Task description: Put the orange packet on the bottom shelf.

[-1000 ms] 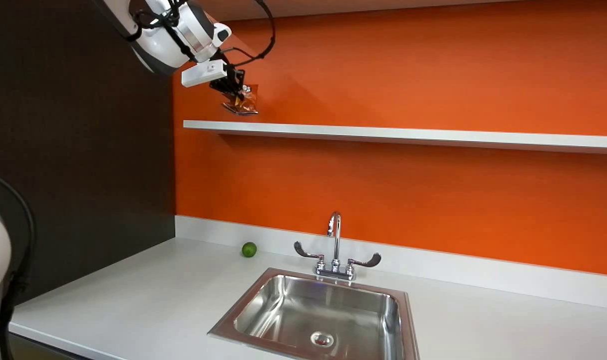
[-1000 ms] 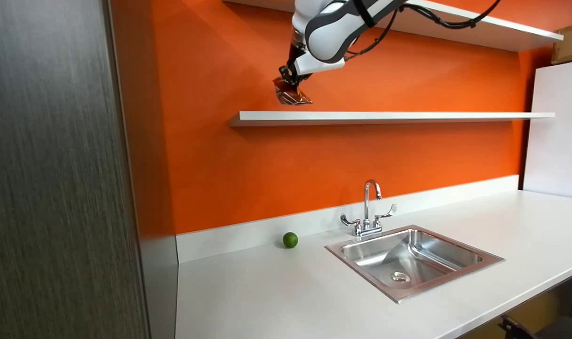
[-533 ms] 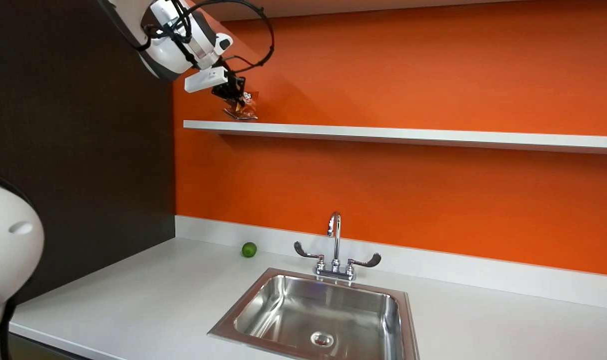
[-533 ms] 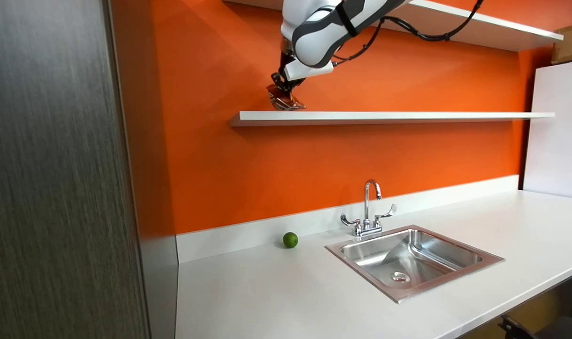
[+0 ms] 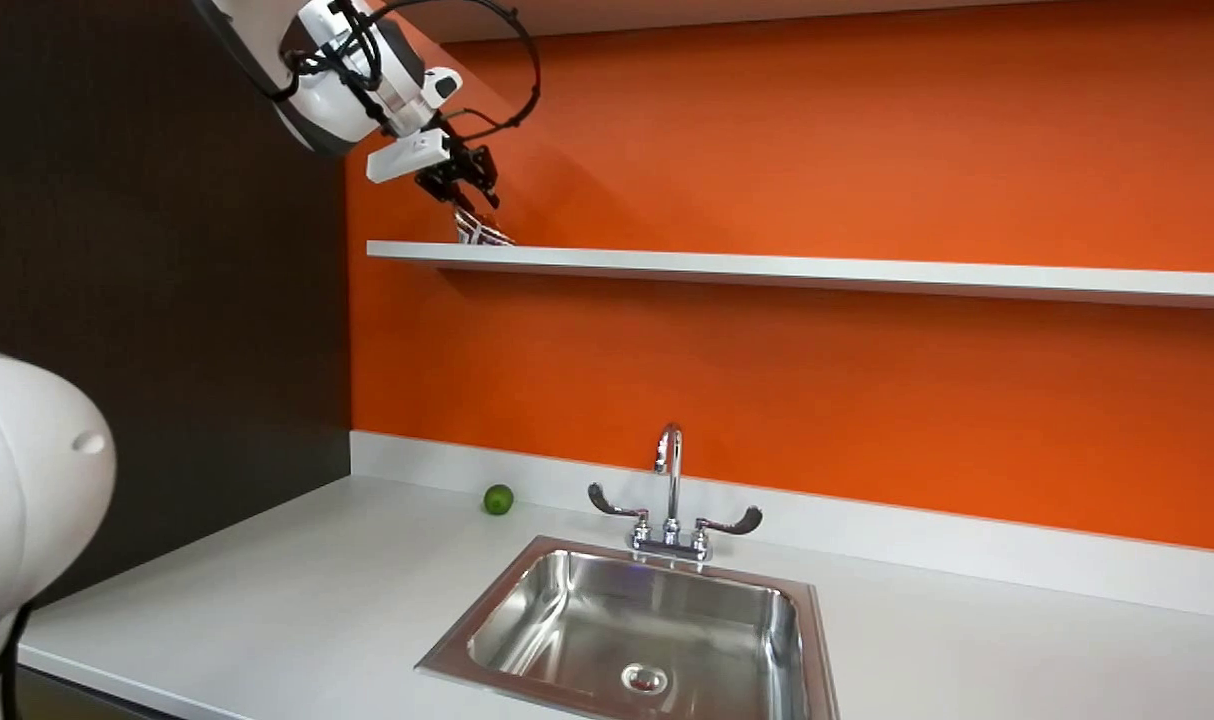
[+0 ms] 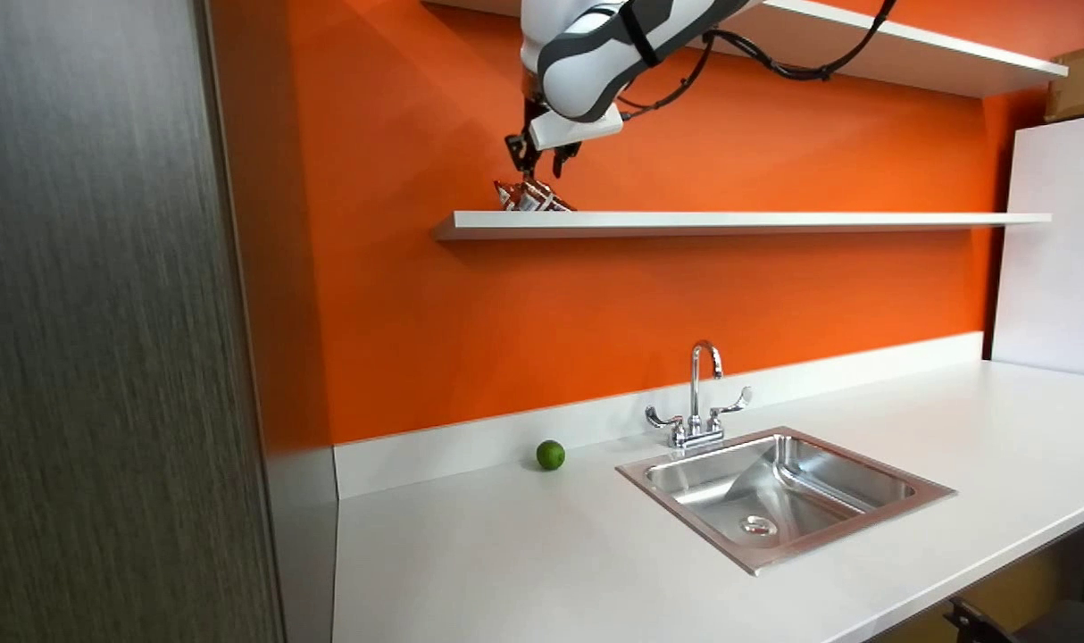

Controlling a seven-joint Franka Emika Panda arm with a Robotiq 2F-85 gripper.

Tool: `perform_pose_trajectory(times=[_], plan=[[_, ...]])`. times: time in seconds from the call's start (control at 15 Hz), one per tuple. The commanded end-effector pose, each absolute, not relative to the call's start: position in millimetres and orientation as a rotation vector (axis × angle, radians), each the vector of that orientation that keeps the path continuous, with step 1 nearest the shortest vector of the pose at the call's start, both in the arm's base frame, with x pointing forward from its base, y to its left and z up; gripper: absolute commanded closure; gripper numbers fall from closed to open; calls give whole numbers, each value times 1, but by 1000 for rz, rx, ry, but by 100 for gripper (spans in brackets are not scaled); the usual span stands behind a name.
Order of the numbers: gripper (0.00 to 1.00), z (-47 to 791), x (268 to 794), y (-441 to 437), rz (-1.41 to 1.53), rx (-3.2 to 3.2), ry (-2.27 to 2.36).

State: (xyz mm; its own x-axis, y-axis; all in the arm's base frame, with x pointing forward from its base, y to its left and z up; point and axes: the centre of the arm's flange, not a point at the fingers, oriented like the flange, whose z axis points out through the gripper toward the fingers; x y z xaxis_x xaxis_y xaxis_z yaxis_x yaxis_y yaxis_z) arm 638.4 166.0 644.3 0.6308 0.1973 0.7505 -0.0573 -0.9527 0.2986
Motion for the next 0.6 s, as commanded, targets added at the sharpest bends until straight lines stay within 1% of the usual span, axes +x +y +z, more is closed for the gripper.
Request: perform_pose_trajectory(times=[0.0, 0.07, 0.13, 0.53], plan=[[13, 650, 639, 152, 1201, 2567, 38], [5, 651, 637, 147, 1185, 2575, 26], [1, 653, 632, 145, 1166, 2582, 10], [0, 668, 598, 131, 1141, 2629, -56]])
